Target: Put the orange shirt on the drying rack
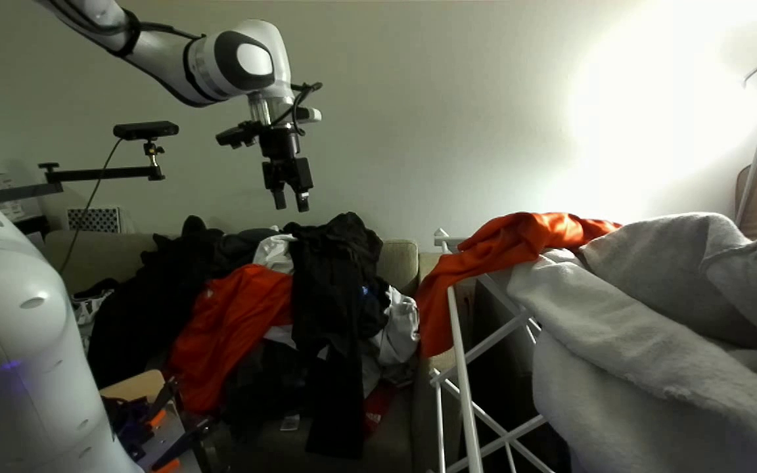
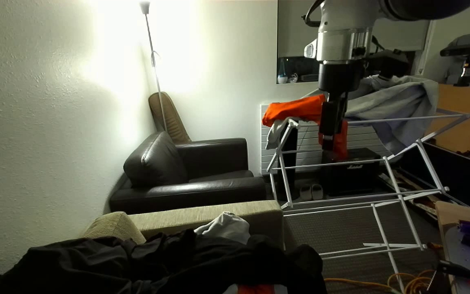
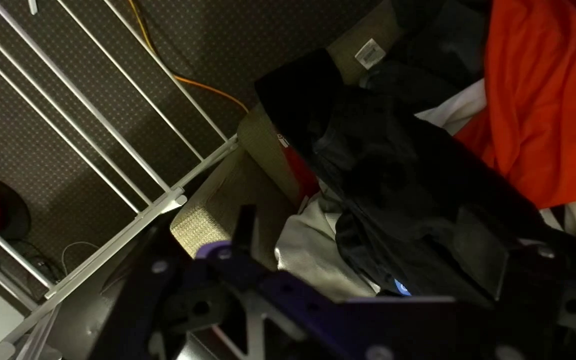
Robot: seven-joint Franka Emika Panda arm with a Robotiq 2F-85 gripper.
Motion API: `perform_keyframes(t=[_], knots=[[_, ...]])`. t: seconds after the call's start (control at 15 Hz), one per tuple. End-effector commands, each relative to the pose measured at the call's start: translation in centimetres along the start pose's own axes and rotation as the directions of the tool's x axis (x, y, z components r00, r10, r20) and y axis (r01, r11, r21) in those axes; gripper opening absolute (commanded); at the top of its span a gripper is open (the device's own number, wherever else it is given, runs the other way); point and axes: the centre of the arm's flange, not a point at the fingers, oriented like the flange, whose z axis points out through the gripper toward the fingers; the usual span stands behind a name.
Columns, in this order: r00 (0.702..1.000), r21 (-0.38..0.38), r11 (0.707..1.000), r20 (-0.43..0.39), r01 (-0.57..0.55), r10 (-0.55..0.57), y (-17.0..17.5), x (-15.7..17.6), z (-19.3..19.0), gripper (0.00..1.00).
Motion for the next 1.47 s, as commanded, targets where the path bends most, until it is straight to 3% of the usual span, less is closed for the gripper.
perform_keyframes(t=[0.0, 0.27, 0.4, 0.47, 1.4], knots=[[0.997, -0.015, 1.000, -0.069, -0.027, 0.026, 0.3, -1.0, 0.6, 1.00], [0.997, -0.021, 0.999, -0.070, -0.033, 0.031, 0.6, -0.2, 1.7, 1.00], [0.999, -0.050, 0.998, -0.007, -0.050, 0.049, 0.6, -0.1, 2.2, 1.00], [0.999, -0.013, 1.000, -0.029, -0.022, 0.021, 0.6, 0.1, 1.3, 1.00], [0.999, -0.024, 0.999, -0.010, -0.031, 0.031, 0.6, 0.2, 2.1, 1.00]])
